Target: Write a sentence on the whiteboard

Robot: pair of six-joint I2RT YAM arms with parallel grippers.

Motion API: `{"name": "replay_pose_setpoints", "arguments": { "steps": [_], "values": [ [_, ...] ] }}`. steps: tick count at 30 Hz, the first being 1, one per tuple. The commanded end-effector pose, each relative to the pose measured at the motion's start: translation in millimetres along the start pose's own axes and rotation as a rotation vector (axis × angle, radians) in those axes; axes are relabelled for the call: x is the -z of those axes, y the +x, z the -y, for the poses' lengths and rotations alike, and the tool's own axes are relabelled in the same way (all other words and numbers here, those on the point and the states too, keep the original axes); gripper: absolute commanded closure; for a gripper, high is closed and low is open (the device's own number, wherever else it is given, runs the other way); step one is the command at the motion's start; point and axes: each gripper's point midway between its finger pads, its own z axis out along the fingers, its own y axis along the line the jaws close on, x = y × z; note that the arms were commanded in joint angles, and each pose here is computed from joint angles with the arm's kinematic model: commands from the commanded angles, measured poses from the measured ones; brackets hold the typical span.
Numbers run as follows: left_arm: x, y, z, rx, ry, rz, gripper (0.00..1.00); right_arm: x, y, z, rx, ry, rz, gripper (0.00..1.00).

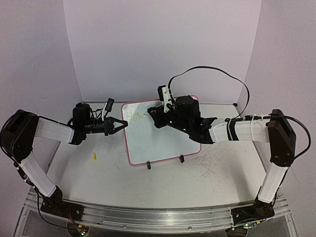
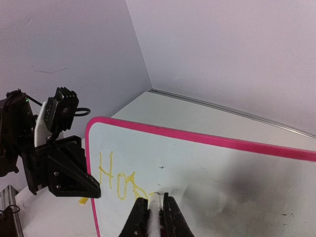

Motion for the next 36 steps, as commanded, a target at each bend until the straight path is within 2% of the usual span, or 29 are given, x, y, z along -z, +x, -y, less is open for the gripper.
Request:
{"name": "replay_pose_setpoints", "arguments": {
  "steps": [1, 16, 36],
  "values": [
    [2.9, -26.2, 6.1, -0.134, -0.016, 0.055, 1.00, 10.4, -19.0, 13.0, -0.013, 0.071, 0.057, 1.00],
    [2.5, -27.6, 6.6, -0.135, -0.012, 0.056, 1.00, 13.3, -32.1, 12.9, -0.005, 0.080, 0.096, 1.00],
    [2.6, -29.0, 7.2, -0.138, -0.012, 0.059, 1.00, -0.8, -29.6, 4.3, 0.001, 0.034, 0.084, 1.00]
  ]
}}
